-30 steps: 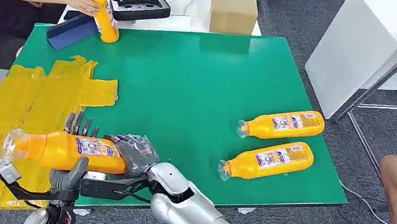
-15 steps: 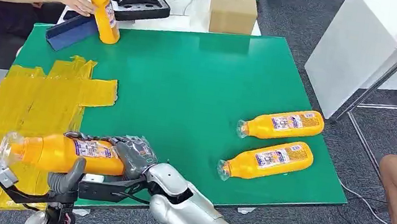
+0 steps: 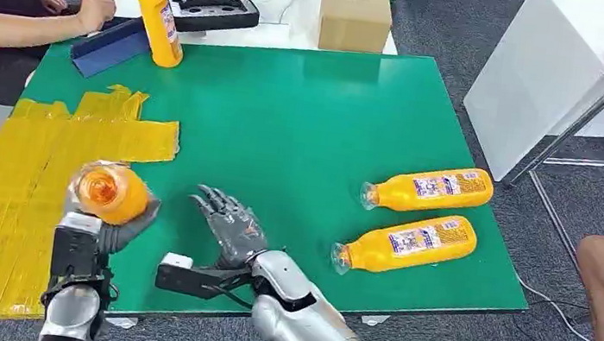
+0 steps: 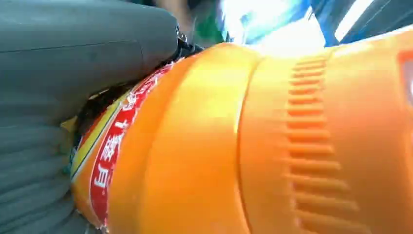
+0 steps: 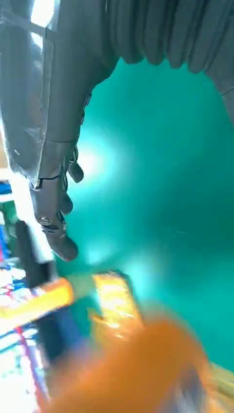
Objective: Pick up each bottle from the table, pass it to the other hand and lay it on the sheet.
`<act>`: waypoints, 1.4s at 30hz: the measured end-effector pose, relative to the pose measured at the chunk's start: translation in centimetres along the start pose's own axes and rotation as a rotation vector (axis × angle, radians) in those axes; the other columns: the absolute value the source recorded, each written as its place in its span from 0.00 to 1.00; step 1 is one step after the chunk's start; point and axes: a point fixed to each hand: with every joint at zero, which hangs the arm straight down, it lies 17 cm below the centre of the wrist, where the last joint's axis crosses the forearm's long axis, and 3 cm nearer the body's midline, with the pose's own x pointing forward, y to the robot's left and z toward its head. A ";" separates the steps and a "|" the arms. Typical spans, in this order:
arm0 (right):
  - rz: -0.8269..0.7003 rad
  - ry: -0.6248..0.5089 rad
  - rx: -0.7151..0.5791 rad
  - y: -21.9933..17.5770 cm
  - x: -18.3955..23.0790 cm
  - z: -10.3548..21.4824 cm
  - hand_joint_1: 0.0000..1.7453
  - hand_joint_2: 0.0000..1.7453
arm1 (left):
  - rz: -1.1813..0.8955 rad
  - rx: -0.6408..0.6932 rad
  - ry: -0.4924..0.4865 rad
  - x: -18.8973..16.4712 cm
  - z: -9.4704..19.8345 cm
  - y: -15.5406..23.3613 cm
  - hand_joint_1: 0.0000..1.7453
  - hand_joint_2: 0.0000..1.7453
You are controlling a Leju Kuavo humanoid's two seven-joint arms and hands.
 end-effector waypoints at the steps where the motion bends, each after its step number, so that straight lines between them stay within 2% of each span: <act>1: 0.001 -0.007 -0.026 -1.3 -0.2 -0.1 0.00 0.00 | -0.090 0.018 -0.026 0.0 -0.6 0.7 1.00 1.00; 6: 0.027 -0.046 -0.130 -7.2 -0.7 0.5 0.00 0.00 | -0.521 0.065 -0.119 -0.6 -2.4 3.0 1.00 1.00; 9: 0.033 -0.068 -0.171 -10.6 -1.5 1.4 0.00 0.00 | -0.707 0.036 -0.125 -2.7 -2.7 3.9 1.00 1.00; 10: 0.038 -0.070 -0.184 -11.5 -1.8 1.6 0.00 1.00 | -0.720 0.033 -0.116 -3.2 -2.7 4.1 1.00 1.00; 15: 0.042 -0.087 -0.198 -13.6 -2.6 2.8 0.00 1.00 | -0.819 -0.027 -0.063 -6.1 -2.8 4.3 1.00 1.00; 20: 0.009 -0.082 -0.076 -14.3 -6.8 6.3 0.00 1.00 | -0.957 -0.309 0.146 -15.7 -0.2 2.8 1.00 1.00; 22: 0.032 -0.054 -0.050 -14.9 -9.2 7.9 0.00 1.00 | -0.950 -0.386 0.182 -17.9 0.6 2.3 1.00 1.00; 31: 0.081 -0.004 0.033 -15.2 -13.6 11.1 0.00 1.00 | -0.960 -0.486 0.234 -21.3 0.9 2.2 1.00 1.00; 32: 0.085 0.002 0.037 -15.2 -14.0 11.4 0.00 1.00 | -0.960 -0.492 0.240 -21.5 1.0 2.2 0.00 0.00; 37: 0.105 0.021 0.054 -15.1 -15.1 12.6 0.00 1.00 | -0.982 -0.547 0.268 -22.6 1.1 2.1 0.00 0.00; 42: 0.152 0.070 0.103 -15.5 -17.9 14.8 0.00 1.00 | -0.815 -0.549 0.239 -22.1 1.6 1.9 0.00 0.00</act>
